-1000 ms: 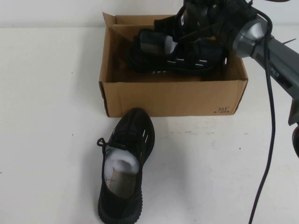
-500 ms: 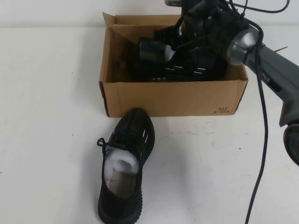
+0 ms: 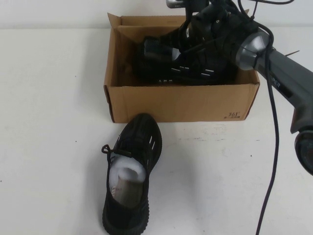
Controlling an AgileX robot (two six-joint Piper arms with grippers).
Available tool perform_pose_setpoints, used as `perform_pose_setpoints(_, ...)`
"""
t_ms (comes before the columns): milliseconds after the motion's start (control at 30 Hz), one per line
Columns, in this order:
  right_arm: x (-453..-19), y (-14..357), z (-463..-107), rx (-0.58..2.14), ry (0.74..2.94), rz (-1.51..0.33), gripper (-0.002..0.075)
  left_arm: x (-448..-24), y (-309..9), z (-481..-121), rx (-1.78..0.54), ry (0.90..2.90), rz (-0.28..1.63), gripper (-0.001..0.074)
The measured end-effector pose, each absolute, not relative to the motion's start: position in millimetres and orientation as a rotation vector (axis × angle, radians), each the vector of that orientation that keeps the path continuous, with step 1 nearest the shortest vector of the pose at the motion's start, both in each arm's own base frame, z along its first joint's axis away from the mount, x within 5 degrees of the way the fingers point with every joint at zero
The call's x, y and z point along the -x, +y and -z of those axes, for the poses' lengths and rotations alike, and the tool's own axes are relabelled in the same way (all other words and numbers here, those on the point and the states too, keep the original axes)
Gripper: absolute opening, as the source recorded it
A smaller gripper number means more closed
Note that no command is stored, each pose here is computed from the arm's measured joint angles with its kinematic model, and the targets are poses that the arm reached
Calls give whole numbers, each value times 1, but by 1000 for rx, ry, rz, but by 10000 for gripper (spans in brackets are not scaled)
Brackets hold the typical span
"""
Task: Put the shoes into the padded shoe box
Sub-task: Place the shoe in the shoe box
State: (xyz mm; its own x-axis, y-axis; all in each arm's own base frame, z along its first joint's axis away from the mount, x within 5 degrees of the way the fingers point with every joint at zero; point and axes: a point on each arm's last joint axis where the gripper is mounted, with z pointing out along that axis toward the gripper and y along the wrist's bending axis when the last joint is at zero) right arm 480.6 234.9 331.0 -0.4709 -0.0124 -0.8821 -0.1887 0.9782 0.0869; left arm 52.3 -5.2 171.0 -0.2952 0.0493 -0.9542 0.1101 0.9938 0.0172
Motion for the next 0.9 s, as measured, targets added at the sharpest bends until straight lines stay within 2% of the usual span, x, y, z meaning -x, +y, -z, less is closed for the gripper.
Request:
perform_pose_setpoints(267,-479,239,-330,335,2040,-136,-6,-52,-5,-171,-115,1871,60,-4)
perform_pose_setpoints(900,-486,243,-319,332,2018,-156,3,-52,-5,-171,-115,1871,60,-4)
